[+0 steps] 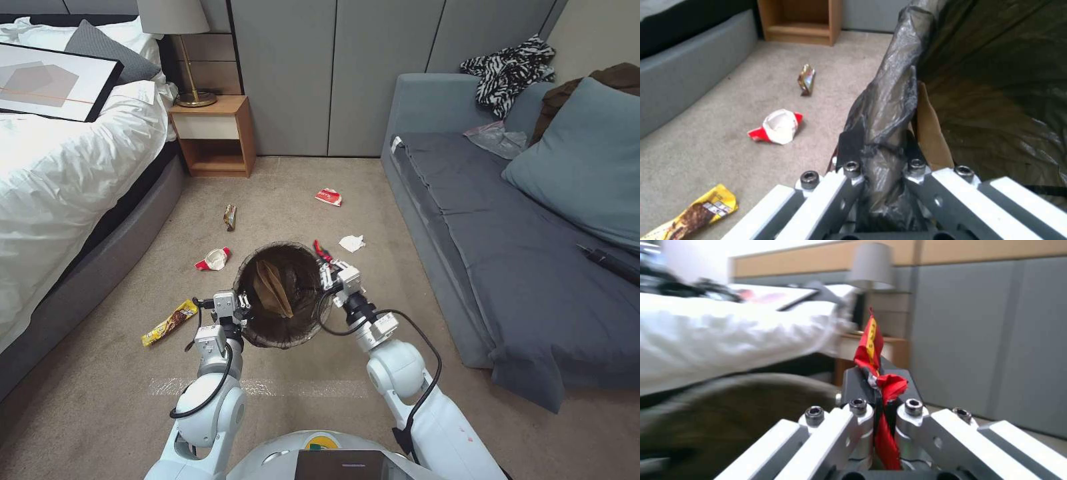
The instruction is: Pick up the trash bin, then pick up the garbage from the floor and place it into the trash bin.
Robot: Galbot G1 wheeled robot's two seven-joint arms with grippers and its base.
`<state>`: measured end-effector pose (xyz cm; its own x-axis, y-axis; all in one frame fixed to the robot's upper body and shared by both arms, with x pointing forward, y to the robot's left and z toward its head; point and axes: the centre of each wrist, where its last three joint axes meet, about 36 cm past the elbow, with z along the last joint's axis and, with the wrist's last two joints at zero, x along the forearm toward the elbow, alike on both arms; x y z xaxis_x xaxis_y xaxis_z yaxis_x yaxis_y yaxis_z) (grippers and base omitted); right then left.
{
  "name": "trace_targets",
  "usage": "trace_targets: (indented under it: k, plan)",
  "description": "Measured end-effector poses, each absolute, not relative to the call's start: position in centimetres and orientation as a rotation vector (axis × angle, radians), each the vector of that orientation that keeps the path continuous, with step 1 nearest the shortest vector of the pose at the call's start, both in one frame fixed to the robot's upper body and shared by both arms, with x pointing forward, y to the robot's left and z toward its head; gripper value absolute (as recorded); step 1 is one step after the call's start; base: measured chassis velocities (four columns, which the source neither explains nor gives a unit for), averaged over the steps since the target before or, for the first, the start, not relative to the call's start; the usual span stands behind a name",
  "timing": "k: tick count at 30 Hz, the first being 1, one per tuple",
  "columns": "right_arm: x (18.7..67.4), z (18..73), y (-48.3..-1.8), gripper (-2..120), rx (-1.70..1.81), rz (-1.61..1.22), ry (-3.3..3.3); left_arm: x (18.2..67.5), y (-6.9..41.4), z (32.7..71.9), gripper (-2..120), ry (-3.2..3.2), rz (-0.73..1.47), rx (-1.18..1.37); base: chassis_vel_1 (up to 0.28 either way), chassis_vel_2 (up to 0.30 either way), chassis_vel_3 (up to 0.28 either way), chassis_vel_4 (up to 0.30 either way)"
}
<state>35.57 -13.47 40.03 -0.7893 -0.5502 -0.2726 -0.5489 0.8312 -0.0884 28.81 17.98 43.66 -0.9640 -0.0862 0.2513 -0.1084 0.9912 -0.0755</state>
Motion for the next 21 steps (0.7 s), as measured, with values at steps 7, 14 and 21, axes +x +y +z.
trace_targets:
  k: [7, 14, 21]
  plan:
    - [34.5, 38.4, -11.7, 0, -0.983, 0.003, 2.697, 28.8, 17.9, 43.8, 2, -2.877, 0.14, 0.131, 0.0, 0.0, 0.0, 0.0]
    - [34.3, 36.8, -11.0, 0, -1.03, -0.013, 2.721, 28.6, 17.8, 44.0, 2, -2.874, 0.142, 0.123, 0.0, 0.0, 0.0, 0.0]
    - [34.6, 35.1, -10.7, 0, -1.039, -0.028, 2.76, 28.5, 17.6, 44.3, 2, -2.876, 0.149, 0.114, 0.0, 0.0, 0.0, 0.0]
